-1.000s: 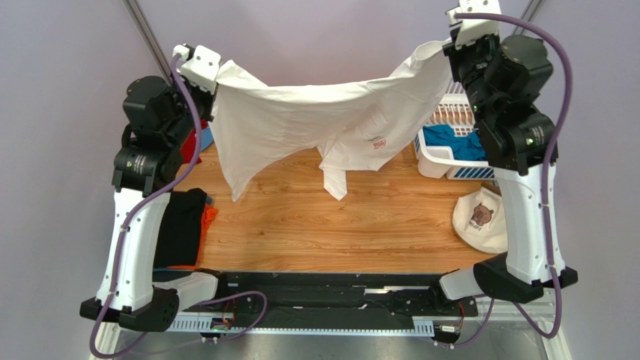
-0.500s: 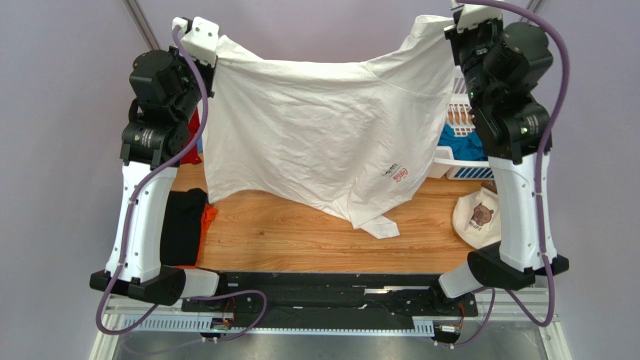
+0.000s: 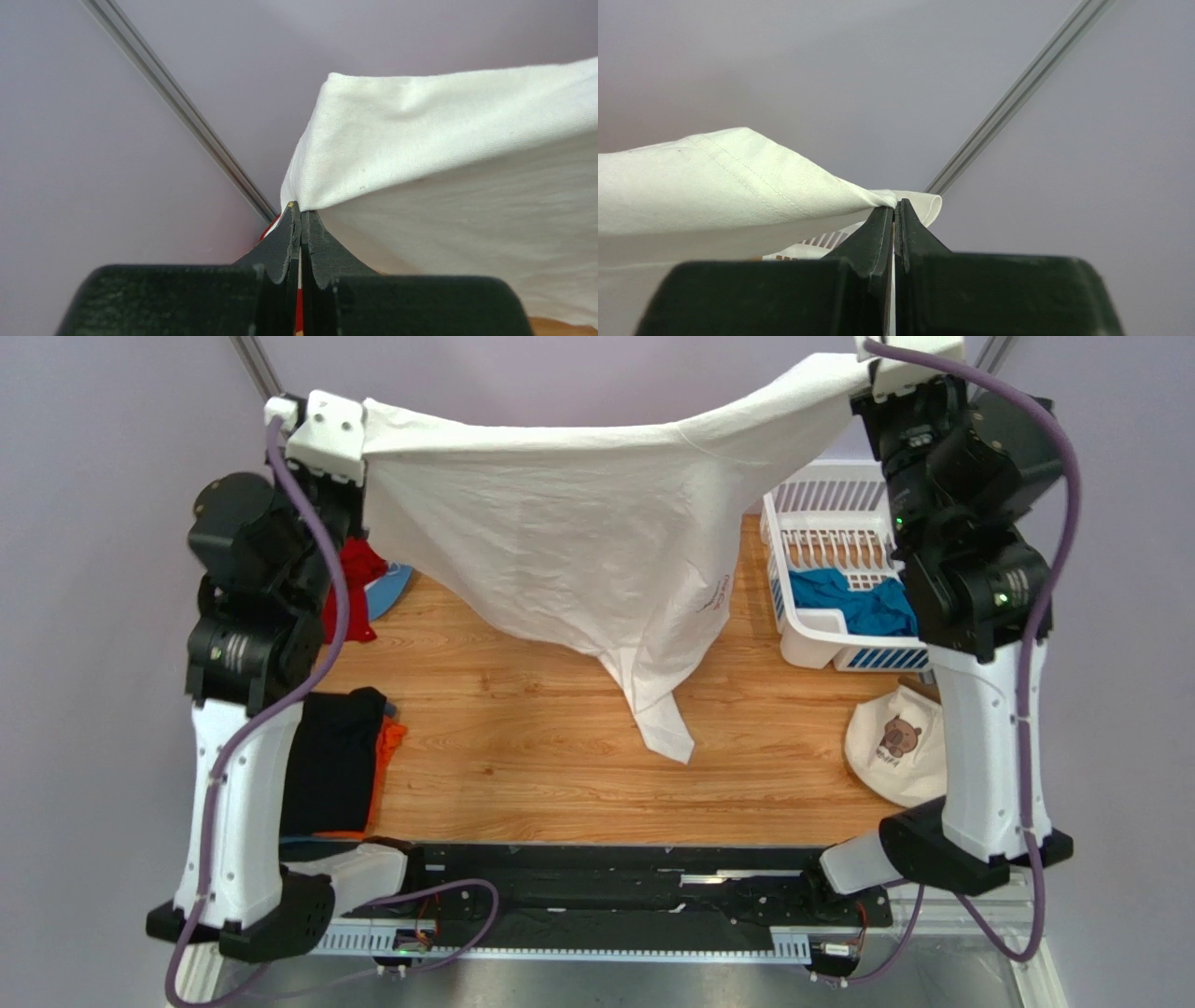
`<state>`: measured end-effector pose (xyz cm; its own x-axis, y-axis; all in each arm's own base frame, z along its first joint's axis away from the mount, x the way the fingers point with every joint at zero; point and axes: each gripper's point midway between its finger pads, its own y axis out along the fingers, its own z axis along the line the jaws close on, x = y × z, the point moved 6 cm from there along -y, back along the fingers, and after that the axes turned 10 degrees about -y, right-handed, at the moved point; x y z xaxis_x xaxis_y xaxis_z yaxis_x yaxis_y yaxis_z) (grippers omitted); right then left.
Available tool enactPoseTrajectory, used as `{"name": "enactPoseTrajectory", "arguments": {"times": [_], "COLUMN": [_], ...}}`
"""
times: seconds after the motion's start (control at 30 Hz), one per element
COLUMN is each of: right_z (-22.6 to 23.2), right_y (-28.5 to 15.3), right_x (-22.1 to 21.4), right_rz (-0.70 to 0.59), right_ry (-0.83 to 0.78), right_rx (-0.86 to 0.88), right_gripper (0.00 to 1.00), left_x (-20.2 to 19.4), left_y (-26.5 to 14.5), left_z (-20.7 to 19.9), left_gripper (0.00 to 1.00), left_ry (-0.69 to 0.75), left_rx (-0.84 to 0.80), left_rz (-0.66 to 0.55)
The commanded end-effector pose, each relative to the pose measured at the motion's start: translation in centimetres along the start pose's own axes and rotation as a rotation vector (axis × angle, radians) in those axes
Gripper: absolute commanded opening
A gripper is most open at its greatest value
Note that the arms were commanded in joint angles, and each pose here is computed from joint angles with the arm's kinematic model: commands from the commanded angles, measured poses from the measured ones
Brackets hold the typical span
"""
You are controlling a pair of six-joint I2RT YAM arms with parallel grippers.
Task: Fold and stack the t-shirts
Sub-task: Flatten the tshirt out
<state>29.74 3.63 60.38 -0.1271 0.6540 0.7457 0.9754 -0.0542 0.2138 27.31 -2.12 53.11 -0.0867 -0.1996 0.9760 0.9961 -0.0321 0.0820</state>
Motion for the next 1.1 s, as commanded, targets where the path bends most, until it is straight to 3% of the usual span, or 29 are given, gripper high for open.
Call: {"name": "enactPoseTrajectory", "arguments": {"times": [0.0, 0.13, 0.27, 0.5, 0.7, 0.83, 0.87, 0.93, 0.97, 1.03, 1.07], "right_z": [-5.7, -6.4, -6.9, -7.5, -5.6, -4.3, -3.8, -4.2, -3.9, -4.0, -4.3], "right_y": [-6.4, -9.2, -10.7, -10.2, -5.6, -1.0, 1.0, 2.7, 4.6, 6.0, 6.4], "right_x": [1.5, 0.9, 0.6, 0.9, 0.7, 0.4, 0.4, 0.2, 0.1, 0.0, 0.5], "right_rz": [-0.083, -0.094, -0.098, -0.100, -0.063, -0.031, -0.029, -0.024, -0.028, -0.039, -0.071], "right_ry": [0.062, 0.070, 0.072, 0.033, -0.042, -0.063, -0.059, -0.046, -0.039, -0.035, -0.021], "right_rx": [-0.124, -0.112, -0.107, -0.141, -0.166, -0.183, -0.188, -0.223, -0.239, -0.265, -0.297], "right_gripper": [0.00, 0.00, 0.00, 0.00, 0.00, 0.00, 0.00, 0.00, 0.00, 0.00, 0.00], "left_x": [3.0, 2.8, 2.4, 2.4, 2.5, 1.0, 2.5, 0.9, 2.6, 1.6, 3.0], "left_y": [-6.7, -10.4, -11.5, -9.3, -2.4, 5.2, 5.8, 10.1, 10.4, 13.3, 13.2], "left_z": [1.8, 2.2, 1.9, 1.7, 2.1, 1.6, 2.1, 2.4, 3.7, 4.0, 4.7], "left_gripper": [0.00, 0.00, 0.00, 0.00, 0.00, 0.00, 0.00, 0.00, 0.00, 0.00, 0.00], "left_ry": [-0.039, -0.056, -0.078, -0.077, -0.022, 0.029, 0.020, 0.007, -0.018, -0.067, -0.078], "left_rx": [0.025, 0.016, -0.014, 0.003, 0.125, 0.184, 0.209, 0.238, 0.274, 0.286, 0.309], "left_rz": [-0.149, -0.180, -0.183, -0.158, -0.138, -0.078, -0.114, -0.067, -0.116, -0.105, -0.150]}}
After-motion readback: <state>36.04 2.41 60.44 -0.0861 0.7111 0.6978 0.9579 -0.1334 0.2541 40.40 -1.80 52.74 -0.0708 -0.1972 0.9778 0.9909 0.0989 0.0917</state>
